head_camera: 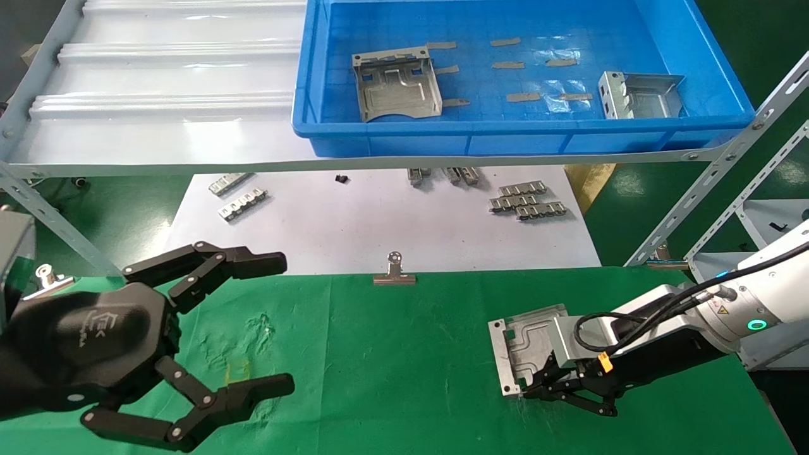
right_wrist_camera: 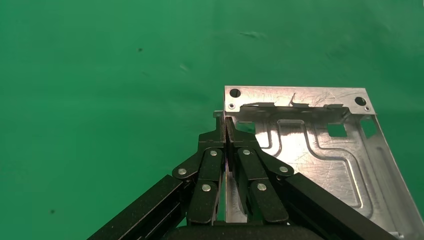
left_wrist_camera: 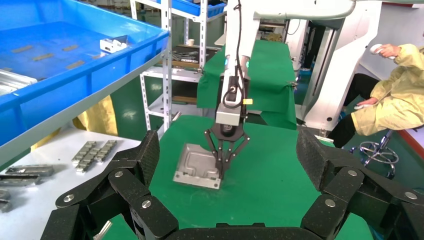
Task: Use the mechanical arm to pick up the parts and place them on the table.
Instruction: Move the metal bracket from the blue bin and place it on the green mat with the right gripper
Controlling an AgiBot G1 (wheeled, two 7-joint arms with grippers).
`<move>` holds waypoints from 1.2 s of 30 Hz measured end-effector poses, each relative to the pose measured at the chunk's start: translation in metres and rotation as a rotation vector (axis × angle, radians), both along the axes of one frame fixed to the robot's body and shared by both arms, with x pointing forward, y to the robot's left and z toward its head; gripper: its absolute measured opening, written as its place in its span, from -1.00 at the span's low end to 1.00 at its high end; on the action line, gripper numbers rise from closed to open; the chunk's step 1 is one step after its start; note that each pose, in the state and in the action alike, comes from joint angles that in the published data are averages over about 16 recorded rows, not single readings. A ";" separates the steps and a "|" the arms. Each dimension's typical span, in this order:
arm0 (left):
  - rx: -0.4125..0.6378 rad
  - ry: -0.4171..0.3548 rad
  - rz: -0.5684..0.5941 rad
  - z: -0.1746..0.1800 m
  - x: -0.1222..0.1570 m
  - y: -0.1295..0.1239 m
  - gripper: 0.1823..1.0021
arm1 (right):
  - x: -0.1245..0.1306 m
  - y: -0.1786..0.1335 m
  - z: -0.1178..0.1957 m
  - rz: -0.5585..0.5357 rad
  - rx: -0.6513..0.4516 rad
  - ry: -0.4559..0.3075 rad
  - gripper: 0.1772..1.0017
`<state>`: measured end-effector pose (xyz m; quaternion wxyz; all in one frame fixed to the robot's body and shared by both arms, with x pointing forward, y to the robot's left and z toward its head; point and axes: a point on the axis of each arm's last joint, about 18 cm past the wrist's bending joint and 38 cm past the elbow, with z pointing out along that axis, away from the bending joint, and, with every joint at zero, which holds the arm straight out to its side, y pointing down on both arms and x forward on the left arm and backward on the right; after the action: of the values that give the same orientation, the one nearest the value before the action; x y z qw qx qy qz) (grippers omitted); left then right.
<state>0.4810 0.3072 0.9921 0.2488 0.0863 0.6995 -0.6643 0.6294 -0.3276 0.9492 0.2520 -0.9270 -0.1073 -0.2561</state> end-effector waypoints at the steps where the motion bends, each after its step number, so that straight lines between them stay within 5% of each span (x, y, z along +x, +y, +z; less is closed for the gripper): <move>1: 0.000 0.000 0.000 0.000 0.000 0.000 1.00 | 0.002 -0.001 -0.002 -0.005 -0.002 -0.002 -0.96; 36: 0.000 0.000 0.000 0.000 0.000 0.000 1.00 | 0.029 -0.033 -0.014 -0.056 -0.120 -0.092 -0.84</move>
<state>0.4810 0.3072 0.9921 0.2488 0.0863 0.6995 -0.6643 0.6589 -0.3610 0.9355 0.1836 -0.9304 -0.1079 -0.2983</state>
